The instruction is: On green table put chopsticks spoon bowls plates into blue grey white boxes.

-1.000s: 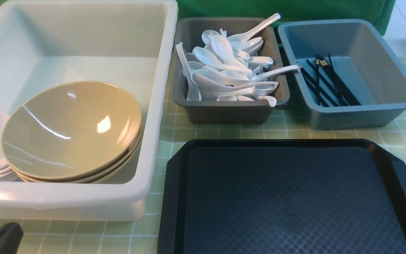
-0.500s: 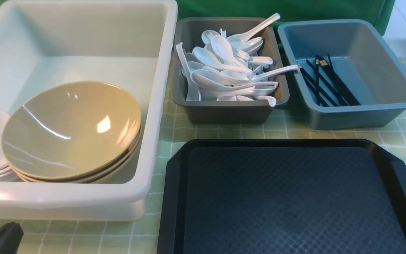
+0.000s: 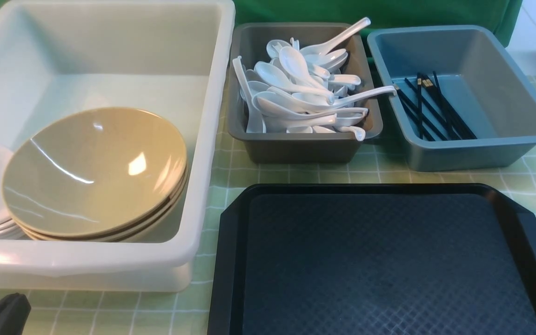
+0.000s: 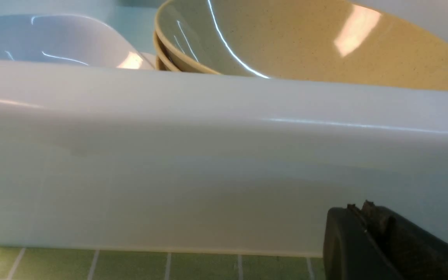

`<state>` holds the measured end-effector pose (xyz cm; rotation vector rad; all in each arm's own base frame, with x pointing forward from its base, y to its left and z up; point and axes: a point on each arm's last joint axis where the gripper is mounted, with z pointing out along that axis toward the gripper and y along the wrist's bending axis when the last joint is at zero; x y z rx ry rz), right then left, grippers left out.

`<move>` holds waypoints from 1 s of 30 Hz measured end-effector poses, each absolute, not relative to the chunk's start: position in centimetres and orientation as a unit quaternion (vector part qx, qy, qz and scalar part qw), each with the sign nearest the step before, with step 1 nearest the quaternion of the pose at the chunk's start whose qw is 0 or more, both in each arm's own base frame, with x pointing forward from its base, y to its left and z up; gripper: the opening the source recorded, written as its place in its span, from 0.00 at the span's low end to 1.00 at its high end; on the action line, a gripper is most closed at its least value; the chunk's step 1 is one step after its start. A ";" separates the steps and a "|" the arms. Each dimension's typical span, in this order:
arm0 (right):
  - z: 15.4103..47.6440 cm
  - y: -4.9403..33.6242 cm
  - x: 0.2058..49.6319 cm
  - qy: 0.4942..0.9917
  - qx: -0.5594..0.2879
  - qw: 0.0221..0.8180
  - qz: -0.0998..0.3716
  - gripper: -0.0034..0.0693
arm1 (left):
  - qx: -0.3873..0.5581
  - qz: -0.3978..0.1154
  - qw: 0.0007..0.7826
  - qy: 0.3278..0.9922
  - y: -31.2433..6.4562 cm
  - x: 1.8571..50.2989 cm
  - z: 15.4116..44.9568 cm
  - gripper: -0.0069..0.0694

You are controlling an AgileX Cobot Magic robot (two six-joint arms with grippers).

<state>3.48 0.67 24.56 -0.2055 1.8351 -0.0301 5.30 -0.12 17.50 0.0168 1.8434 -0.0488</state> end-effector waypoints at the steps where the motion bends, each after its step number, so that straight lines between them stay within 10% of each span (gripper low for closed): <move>1: 23.7 0.5 3.6 0.794 -0.079 0.602 -0.025 0.15 | 0.007 -0.021 0.604 0.797 -0.1 5.3 17.5 0.09; 10: 17.5 0.2 4.8 0.825 -0.070 0.560 -0.039 0.16 | 0.007 -0.021 0.604 0.797 -0.1 5.3 17.5 0.09; 30: 17.5 0.1 5.1 0.811 -0.069 0.580 -0.044 0.18 | 0.006 -0.023 0.604 0.797 -0.1 5.3 17.5 0.09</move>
